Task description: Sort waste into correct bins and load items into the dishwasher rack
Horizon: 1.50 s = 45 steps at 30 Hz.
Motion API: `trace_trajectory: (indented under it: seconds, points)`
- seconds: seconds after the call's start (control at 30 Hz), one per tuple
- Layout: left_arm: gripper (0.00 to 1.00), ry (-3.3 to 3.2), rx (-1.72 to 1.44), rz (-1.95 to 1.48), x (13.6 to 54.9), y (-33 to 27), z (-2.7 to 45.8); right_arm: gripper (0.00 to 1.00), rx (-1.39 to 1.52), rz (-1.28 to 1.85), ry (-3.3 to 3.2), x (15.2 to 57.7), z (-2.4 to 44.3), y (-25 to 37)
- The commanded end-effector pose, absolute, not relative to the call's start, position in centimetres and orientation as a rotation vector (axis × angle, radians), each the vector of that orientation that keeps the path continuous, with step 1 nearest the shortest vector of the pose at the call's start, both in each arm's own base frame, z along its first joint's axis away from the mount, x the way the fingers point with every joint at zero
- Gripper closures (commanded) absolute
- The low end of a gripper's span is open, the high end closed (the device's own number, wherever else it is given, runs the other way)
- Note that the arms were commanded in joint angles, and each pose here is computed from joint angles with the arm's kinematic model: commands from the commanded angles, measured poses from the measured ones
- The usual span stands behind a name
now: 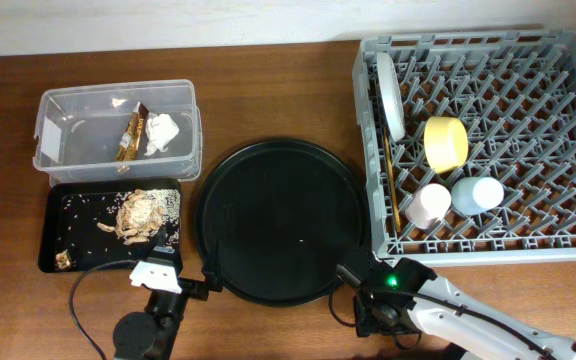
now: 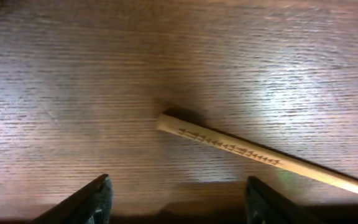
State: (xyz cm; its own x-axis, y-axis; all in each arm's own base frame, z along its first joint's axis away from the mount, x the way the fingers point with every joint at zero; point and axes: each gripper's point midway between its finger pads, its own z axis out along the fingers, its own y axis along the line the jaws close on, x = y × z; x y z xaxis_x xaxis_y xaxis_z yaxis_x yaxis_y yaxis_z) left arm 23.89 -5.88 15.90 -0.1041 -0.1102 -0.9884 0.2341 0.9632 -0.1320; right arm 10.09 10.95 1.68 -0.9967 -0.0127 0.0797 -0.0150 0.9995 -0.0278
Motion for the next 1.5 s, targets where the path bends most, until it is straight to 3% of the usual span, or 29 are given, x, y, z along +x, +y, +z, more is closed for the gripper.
trace_trajectory:
  seconds: [0.0, 0.17, 0.27, 0.33, 0.6, 0.83, 0.93, 0.97, 1.1, 1.27, 1.47]
  points:
    - [0.01, 1.652, 0.112, -0.287, 23.9, -6.0, 15.7, 0.29, -0.004, 0.001, -2.991, 9.2, 1.5, 10.8]
    - [0.01, 1.652, 0.113, -0.288, 23.9, -6.0, 15.7, 0.26, -0.023, 0.015, -2.864, 9.4, -0.5, 9.4]
    - [0.0, 1.652, 0.112, -0.287, 23.9, -6.0, 15.7, 0.5, -0.035, 0.057, -2.799, 8.7, -1.3, 9.2]
    - [0.01, 1.652, 0.113, -0.288, 23.9, -6.0, 15.7, 0.57, -0.013, 0.055, -2.805, 9.1, -0.9, 9.3]
    - [0.01, 1.652, 0.112, -0.287, 23.9, -6.0, 15.7, 0.4, 0.215, 0.074, -2.957, 12.6, 1.8, 10.0]
    - [0.01, 1.652, 0.112, -0.287, 23.9, -6.0, 15.7, 0.41, 0.227, 0.103, -2.867, 11.3, 0.1, 9.5]
    - [0.01, 1.652, 0.112, -0.287, 23.9, -6.0, 15.7, 0.46, 0.233, 0.126, -2.817, 10.8, -0.6, 9.3]
    - [0.01, 1.652, 0.112, -0.287, 23.9, -6.0, 15.7, 0.6, 0.233, 0.125, -2.816, 10.8, -0.6, 9.3]
    - [0.01, 1.652, 0.113, -0.288, 23.9, -6.0, 15.7, 0.8, 0.234, 0.126, -2.815, 10.7, -0.5, 9.3]
    - [0.01, 1.652, 0.112, -0.287, 23.9, -6.0, 15.7, 0.82, 0.289, 0.066, -2.847, 11.7, 0.2, 10.5]
    - [0.01, 1.652, 0.112, -0.287, 23.9, -6.0, 15.7, 0.85, 0.652, -0.08, -2.9, 14.0, 2.3, 15.2]
